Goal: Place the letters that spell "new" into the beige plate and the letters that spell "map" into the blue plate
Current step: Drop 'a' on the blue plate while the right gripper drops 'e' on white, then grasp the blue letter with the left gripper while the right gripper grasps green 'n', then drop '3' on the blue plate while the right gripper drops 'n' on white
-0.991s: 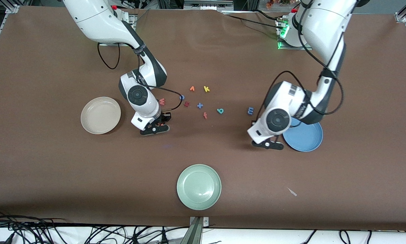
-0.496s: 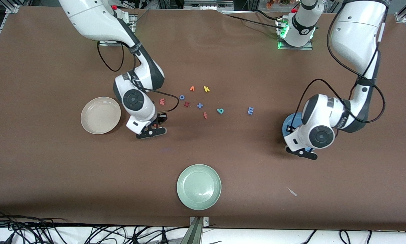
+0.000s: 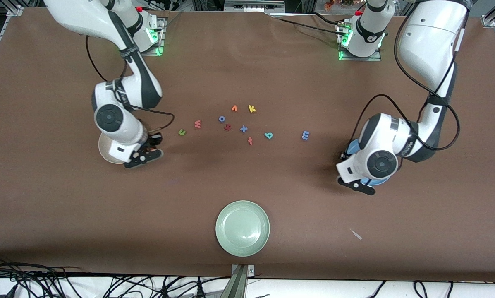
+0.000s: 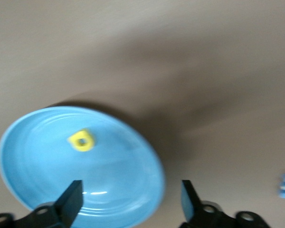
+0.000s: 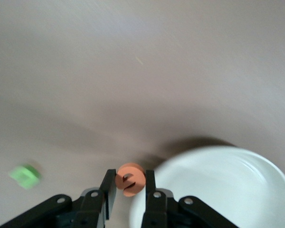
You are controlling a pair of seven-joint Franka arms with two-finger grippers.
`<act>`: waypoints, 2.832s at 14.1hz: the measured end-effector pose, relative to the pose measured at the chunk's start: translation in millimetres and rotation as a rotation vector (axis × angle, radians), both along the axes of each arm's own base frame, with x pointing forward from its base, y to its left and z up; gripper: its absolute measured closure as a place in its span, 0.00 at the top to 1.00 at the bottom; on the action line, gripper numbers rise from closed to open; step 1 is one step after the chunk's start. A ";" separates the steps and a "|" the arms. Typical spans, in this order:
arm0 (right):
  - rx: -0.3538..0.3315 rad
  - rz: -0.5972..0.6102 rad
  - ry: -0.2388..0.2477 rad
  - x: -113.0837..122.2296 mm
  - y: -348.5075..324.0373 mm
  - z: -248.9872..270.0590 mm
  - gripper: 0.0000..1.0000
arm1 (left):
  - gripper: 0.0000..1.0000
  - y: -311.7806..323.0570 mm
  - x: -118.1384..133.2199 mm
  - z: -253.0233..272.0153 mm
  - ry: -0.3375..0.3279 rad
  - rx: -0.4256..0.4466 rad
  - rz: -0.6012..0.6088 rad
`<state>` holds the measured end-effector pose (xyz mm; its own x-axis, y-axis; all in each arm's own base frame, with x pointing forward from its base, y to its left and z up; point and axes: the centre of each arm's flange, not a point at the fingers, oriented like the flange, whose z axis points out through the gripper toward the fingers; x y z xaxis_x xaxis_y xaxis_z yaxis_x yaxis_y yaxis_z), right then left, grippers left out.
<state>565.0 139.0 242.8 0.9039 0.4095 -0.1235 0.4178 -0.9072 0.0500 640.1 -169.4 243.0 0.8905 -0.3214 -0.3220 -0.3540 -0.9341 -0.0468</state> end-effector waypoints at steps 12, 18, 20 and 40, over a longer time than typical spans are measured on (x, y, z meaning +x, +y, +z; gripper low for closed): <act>-0.010 -0.396 -0.042 -30.2 -32.0 -10.6 0.85 | 1.00 -104.7 -88.8 -57.6 0.063 -0.067 -0.057; -0.002 -0.747 -0.067 -51.9 50.7 -10.2 1.00 | 1.00 -142.1 -118.1 -64.0 0.061 -0.048 -0.020; 0.015 -0.827 -0.081 -59.9 74.5 -13.2 1.00 | 1.00 -140.2 -121.4 -67.8 0.064 -0.034 -0.002; 0.055 -0.887 -0.081 -99.2 112.2 -66.0 0.25 | 0.26 -121.0 -89.4 -5.0 0.036 0.068 -0.090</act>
